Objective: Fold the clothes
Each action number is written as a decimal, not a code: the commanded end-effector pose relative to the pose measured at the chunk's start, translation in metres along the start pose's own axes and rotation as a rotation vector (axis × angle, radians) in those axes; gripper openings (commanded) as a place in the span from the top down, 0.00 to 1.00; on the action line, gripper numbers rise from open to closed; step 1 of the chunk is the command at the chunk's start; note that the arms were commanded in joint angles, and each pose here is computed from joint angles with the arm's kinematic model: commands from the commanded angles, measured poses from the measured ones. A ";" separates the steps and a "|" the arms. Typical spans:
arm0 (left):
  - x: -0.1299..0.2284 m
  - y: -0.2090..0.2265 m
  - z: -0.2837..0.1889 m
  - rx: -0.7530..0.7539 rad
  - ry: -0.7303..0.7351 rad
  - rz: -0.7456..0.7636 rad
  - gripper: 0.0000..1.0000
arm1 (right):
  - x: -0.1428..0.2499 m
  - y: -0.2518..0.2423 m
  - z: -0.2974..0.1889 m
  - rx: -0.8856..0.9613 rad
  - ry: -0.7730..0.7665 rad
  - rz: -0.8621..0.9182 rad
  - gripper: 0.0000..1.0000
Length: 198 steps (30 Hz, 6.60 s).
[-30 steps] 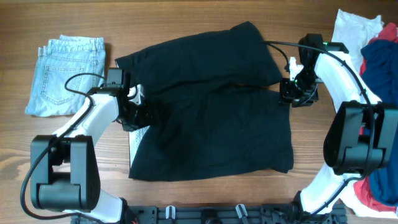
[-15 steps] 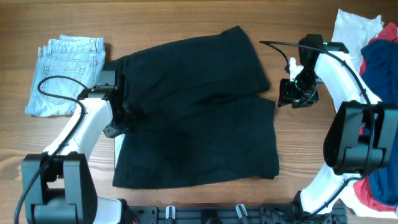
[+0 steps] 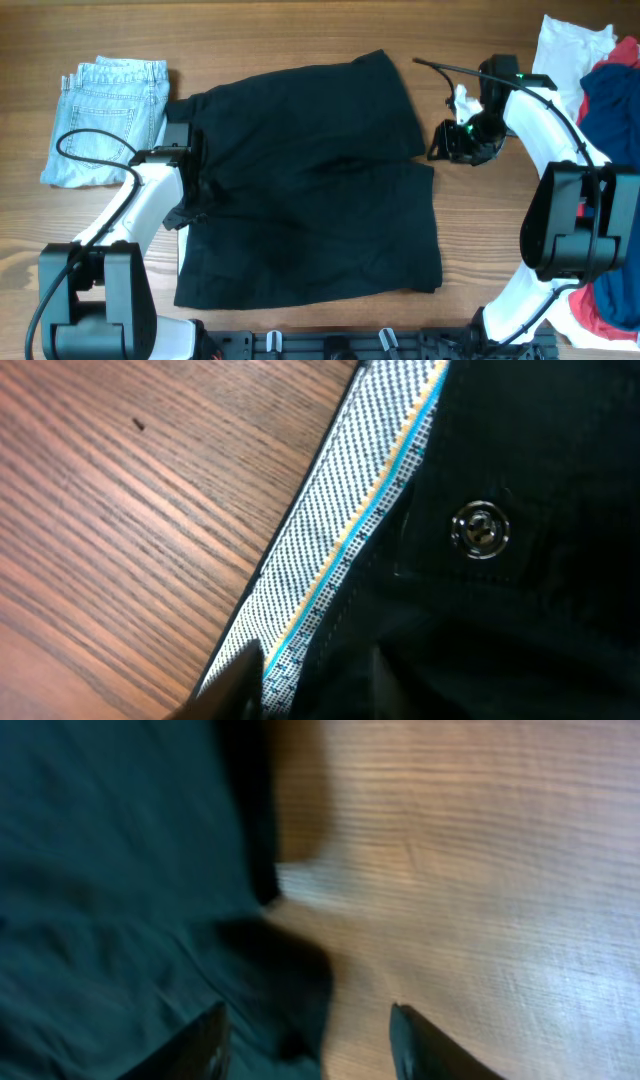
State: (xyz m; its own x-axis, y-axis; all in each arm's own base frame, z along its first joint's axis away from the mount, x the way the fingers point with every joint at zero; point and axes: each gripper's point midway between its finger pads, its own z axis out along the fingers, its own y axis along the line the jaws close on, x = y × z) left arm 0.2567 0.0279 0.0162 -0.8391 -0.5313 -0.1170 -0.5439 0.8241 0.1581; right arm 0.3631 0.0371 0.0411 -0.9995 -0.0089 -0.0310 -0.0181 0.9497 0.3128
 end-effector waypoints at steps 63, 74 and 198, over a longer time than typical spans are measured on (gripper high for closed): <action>-0.008 -0.049 -0.055 0.331 0.006 0.054 0.00 | -0.041 -0.049 -0.071 0.134 -0.308 0.150 0.57; 0.079 0.005 -0.091 0.226 0.268 -0.142 0.00 | 0.056 -0.008 -0.140 0.123 -0.220 0.229 0.56; 0.102 -0.010 -0.039 0.360 0.250 -0.289 0.91 | 0.190 0.006 0.064 0.011 -0.049 0.785 0.17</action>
State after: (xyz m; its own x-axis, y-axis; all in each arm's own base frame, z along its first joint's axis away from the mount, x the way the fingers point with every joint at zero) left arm 0.1705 -0.0438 0.0356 -0.6475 -0.7464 0.1535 -0.7611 0.6234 -0.1792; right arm 0.1533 0.0987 0.0038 -0.6973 0.6158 0.3669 0.7168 0.6006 0.3542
